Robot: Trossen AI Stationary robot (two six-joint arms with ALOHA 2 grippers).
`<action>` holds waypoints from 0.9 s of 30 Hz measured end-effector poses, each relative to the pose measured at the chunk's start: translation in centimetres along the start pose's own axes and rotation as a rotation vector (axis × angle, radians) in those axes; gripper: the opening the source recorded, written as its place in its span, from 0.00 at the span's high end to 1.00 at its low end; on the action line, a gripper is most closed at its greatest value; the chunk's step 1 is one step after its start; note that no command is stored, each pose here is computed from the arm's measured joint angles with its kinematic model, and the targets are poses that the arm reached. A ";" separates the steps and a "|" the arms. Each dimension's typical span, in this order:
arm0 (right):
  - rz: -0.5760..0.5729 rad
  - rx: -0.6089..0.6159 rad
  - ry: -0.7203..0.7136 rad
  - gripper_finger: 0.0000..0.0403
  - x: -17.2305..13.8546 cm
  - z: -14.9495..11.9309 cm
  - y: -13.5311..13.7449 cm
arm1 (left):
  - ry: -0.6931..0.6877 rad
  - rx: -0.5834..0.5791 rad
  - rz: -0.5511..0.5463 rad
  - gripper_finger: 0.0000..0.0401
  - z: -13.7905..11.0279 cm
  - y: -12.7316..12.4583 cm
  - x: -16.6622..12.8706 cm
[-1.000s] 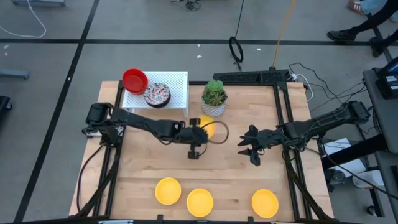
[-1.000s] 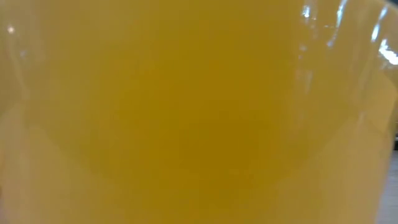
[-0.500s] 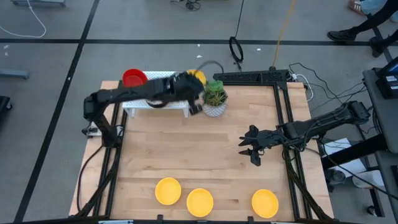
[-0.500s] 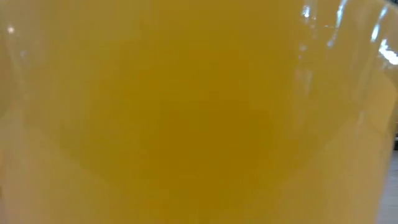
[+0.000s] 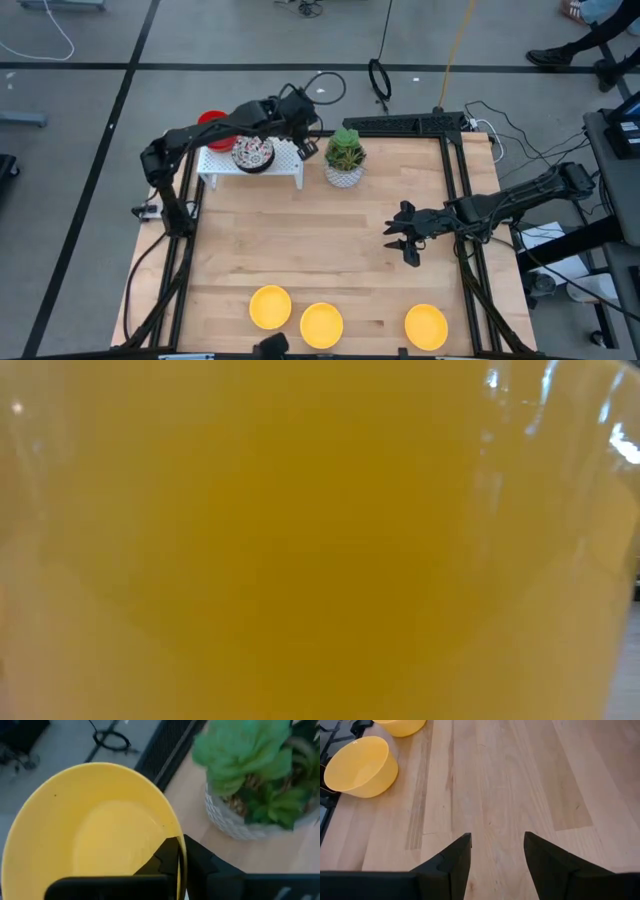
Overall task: Pick & Place Mini bowls
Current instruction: Put the yellow bowl on the shelf
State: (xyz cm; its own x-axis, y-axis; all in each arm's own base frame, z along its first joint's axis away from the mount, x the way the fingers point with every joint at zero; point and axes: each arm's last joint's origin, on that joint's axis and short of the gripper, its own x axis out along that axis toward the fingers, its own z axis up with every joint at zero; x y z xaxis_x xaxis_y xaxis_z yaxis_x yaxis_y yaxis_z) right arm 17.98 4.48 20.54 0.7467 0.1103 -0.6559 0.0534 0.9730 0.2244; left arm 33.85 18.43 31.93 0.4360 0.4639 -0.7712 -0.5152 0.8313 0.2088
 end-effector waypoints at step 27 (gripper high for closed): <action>0.000 -0.002 0.001 0.58 0.0 0.0 0.0 | 0.216 -0.074 0.002 0.93 -2.4 3.0 3.3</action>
State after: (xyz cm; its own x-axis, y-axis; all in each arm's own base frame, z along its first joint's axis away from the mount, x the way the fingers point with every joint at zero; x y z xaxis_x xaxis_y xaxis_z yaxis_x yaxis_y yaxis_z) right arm 17.97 4.48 20.52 0.7461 0.1107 -0.6565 0.0522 0.9733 0.2235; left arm 31.97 21.72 28.53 0.2705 0.3825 -0.8835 -0.5724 0.8018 0.1719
